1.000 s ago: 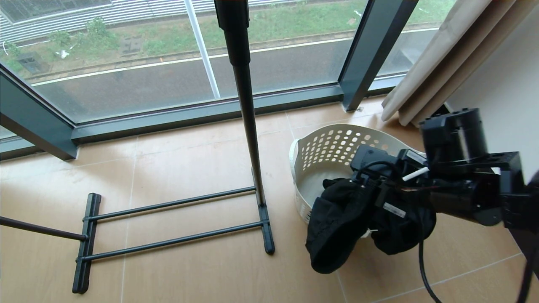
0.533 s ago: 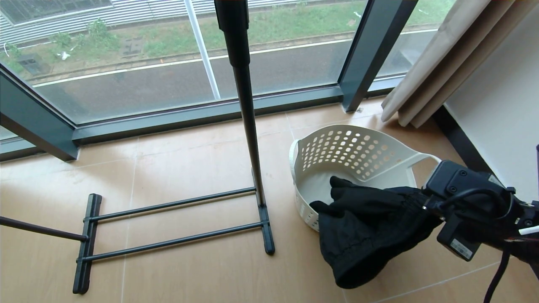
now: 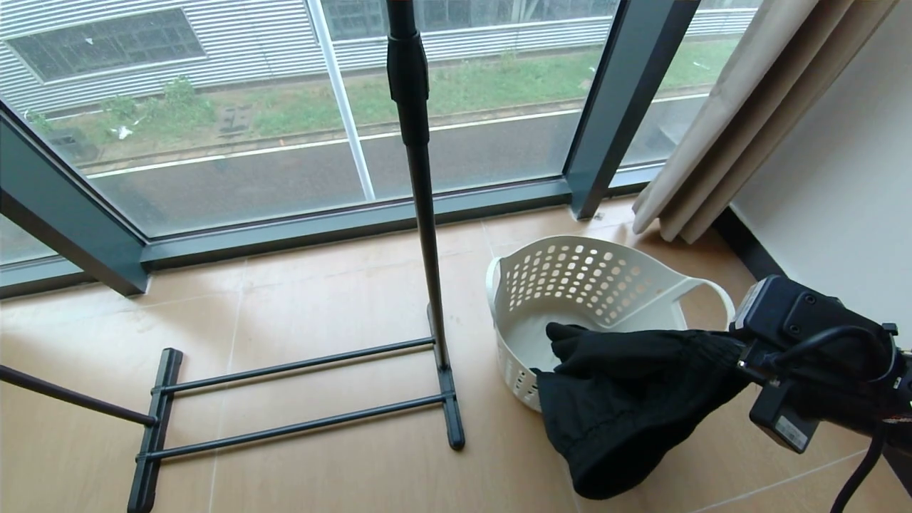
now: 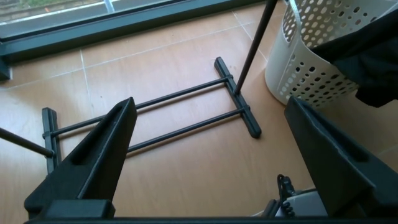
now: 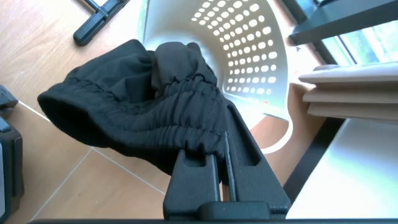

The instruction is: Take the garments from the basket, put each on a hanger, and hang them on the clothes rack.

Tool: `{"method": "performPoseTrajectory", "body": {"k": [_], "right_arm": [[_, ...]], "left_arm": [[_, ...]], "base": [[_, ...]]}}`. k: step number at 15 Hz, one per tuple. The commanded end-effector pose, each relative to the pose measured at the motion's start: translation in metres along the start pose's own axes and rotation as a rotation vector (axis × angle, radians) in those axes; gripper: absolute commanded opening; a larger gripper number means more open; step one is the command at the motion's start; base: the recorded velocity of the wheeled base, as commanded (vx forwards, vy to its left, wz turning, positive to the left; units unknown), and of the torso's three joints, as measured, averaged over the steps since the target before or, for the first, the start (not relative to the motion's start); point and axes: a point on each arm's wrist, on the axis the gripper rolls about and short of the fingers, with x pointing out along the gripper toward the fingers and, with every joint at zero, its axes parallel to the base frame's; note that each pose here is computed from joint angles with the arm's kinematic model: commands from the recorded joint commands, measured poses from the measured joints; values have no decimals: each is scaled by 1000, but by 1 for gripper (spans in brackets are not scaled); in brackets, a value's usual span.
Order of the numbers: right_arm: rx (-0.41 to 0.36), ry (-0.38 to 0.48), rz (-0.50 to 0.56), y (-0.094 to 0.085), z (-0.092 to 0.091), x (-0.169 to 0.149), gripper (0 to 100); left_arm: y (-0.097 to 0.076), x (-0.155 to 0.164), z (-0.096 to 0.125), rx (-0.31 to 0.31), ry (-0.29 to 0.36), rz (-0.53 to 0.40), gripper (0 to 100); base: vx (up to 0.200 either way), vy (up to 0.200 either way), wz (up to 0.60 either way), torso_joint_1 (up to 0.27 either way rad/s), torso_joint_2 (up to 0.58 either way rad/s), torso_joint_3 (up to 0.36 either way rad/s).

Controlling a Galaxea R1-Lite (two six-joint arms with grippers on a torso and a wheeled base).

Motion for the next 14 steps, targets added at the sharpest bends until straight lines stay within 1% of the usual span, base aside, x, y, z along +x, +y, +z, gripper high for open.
{"method": "performPoseTrajectory", "body": {"k": [1,5,6,9,14], "right_arm": [[1,1,-1,0,-1,0,0],[6,-2,-5,-1,1,0,0],[5,3,-4,0,0,0,0],[6,1,-7,-1,1,0,0],[5,4,-6,0,0,0,0]], "left_arm": [[0,0,0,0,0,0,100],[0,0,0,0,0,0,100],[0,0,0,1,0,1,100],[0,0,0,1,-1,1,100],[0,0,0,1,-1,1,100]], "base": [[0,0,0,-7,7,203],[0,0,0,1,1,192],[0,0,0,32,-193,17],[0,0,0,45,-359,-97],[0,0,0,104,-450,-138]]}}
